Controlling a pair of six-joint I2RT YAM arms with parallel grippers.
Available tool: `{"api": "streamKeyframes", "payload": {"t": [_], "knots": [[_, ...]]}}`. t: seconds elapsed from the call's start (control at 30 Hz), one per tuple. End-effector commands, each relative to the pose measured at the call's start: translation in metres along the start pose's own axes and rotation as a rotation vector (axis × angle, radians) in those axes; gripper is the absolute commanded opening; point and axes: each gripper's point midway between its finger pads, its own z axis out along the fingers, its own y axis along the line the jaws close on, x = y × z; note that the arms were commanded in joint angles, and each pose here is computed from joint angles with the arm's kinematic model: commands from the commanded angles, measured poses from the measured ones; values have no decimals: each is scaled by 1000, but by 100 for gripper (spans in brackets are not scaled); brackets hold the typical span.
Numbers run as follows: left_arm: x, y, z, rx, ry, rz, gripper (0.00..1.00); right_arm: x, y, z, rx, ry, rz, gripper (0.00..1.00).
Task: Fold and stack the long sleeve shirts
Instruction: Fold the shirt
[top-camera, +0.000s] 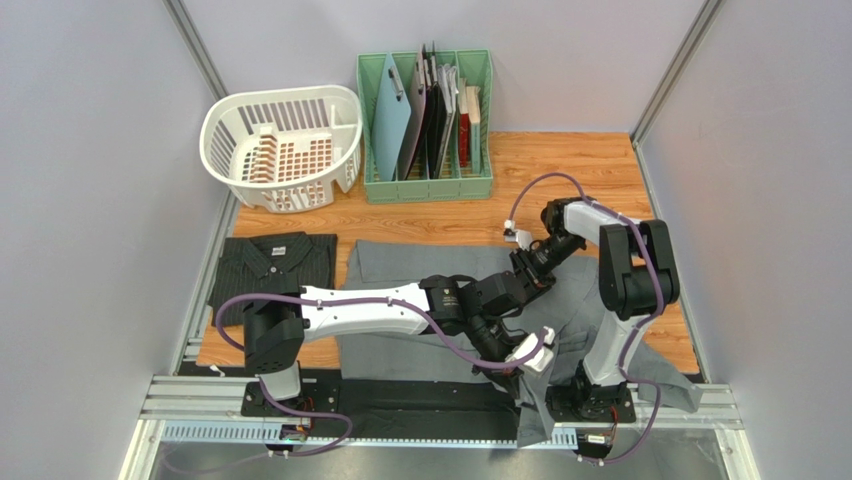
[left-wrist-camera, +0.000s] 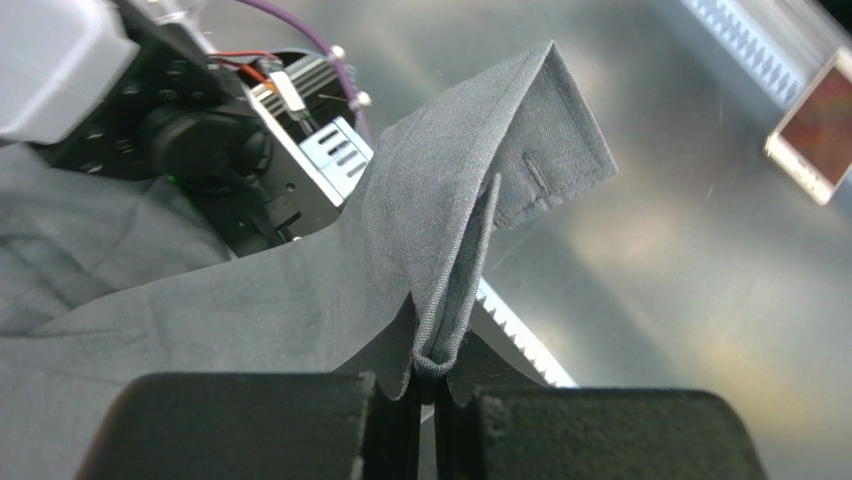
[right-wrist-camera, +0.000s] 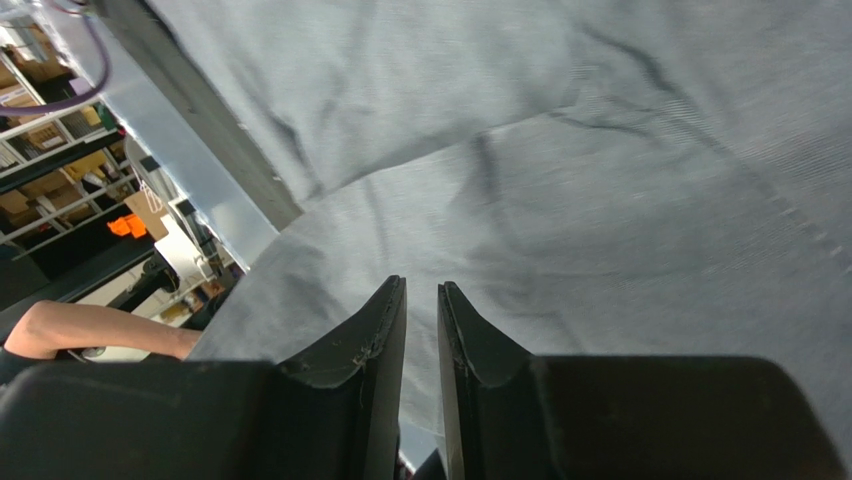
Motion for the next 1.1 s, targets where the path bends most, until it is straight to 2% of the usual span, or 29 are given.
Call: {"api": "streamKeyframes", "payload": {"t": [0.0,0.03,0.1,0.13,0.17,0.2,0.23,0.27,0.4,0.5,0.63,0.67,0.7,0.77,0.83,0.9,0.93,0.97,1.03,1.07], "knots": [[-61,33,-33,-157,-173,-84,0,3,-34,8,79,90,62,25],[-47,45,-49,-206,-194,-180,0,8,-33,7,71,113,77,26],[-52,55,-73,-274,-283,-302,0,5,-29,0,23,86,76,33],[-26,64,-85,-324,-285,-387,0,5,-23,-9,3,71,87,36],[-28,67,-99,-370,-328,-431,0,0,-21,-18,-18,32,96,40],[-16,69,-107,-402,-333,-477,0,-8,-17,-29,-24,0,53,43],[11,75,-120,-456,-331,-565,0,-9,-13,-44,-23,-35,55,45],[17,78,-132,-498,-365,-640,0,-13,-17,-56,7,-64,50,48],[84,82,-172,-664,-434,-922,0,-6,-14,-70,52,-68,15,54],[116,83,-202,-797,-453,-1025,1,4,-21,-66,74,-27,30,54],[154,79,-236,-960,-478,-1091,2,9,-38,-63,102,4,49,54],[162,75,-239,-985,-474,-1115,7,10,-41,-63,106,9,56,54],[176,70,-240,-1001,-465,-1152,14,11,-43,-64,111,11,60,54],[182,58,-238,-982,-436,-1188,39,14,-48,-66,129,30,57,53],[181,43,-237,-951,-395,-1206,53,18,-51,-66,142,51,56,53],[165,37,-246,-908,-390,-1155,53,22,-52,-66,145,57,50,52],[163,24,-247,-891,-363,-1177,54,23,-52,-65,144,60,51,52],[154,22,-259,-900,-340,-1095,55,26,-51,-64,141,68,51,52],[156,8,-276,-939,-288,-1087,57,29,-48,-65,143,63,39,52],[149,10,-291,-976,-255,-1020,58,31,-46,-64,138,62,30,51]]}}
